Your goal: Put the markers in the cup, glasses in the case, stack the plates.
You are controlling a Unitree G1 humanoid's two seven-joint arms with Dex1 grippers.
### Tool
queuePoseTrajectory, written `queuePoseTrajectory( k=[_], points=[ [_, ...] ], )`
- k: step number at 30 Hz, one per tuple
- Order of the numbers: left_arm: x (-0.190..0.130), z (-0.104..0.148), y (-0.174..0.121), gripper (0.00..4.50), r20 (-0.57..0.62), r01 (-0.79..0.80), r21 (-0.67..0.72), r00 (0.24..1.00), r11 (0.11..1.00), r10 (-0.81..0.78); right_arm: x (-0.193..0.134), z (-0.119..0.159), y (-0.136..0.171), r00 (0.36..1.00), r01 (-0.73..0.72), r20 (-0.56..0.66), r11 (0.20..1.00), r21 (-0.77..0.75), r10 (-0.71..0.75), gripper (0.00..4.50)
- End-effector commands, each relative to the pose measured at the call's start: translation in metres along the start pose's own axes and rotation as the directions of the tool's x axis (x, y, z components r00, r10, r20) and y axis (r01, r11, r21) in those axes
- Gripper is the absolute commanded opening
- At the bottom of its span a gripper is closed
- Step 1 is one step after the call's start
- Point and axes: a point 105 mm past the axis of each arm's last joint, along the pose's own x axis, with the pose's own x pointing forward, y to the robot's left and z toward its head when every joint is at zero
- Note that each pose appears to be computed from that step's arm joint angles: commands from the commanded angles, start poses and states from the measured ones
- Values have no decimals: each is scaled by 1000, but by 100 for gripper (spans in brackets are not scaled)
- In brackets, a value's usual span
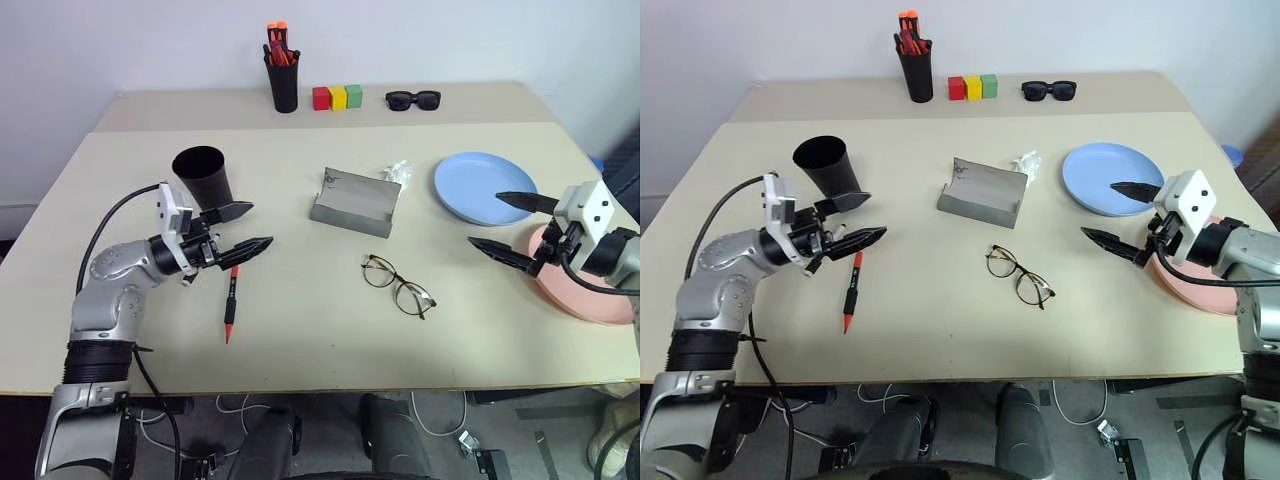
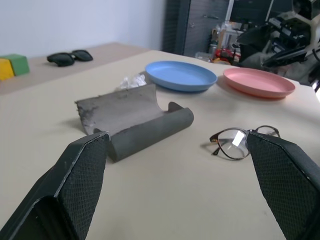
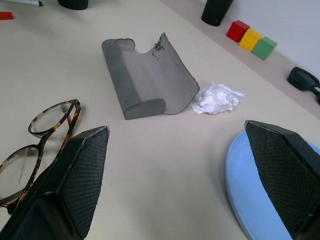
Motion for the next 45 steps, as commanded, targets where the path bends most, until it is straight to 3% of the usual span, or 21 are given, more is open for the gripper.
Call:
queuePoseTrajectory(
  k=[1,9,14,20,24,28,31,34,40,43,45],
  points=[
    [0,6,3,450,11,1,37,1000,999,-1,-7,16,-4,999,37,36,998,-49,-35,444],
    [-8,11,9,450,-23,6,53,1000,999,-5,4,20,3,996,53,73,997,-56,-49,444],
    [-36,24,20,450,-46,-63,76,997,995,67,22,25,13,991,28,131,998,-53,-21,444],
    [-77,41,36,450,-55,-185,63,981,981,188,48,36,51,969,-130,208,991,-38,135,444],
    [-94,50,44,450,-70,-253,75,963,964,258,56,58,86,905,-326,303,945,40,299,444],
    [-103,42,39,450,-123,-301,62,944,952,306,57,62,112,840,-499,355,841,208,411,444],
    [-111,27,37,450,-203,-341,46,917,939,343,66,58,115,864,-449,330,879,161,381,444],
    [-125,3,42,450,-328,-424,-4,856,906,399,70,57,121,857,-465,338,866,183,389,444],
    [-128,-18,58,450,-449,-579,-25,735,815,508,76,52,127,854,-493,326,831,257,406,444],
    [-116,-17,51,450,-467,-562,-134,762,816,449,78,49,130,857,-488,318,834,257,404,444],
    [-117,-20,48,450,-530,-583,-132,725,802,440,79,51,131,859,-482,326,838,255,395,444]
  ],
)
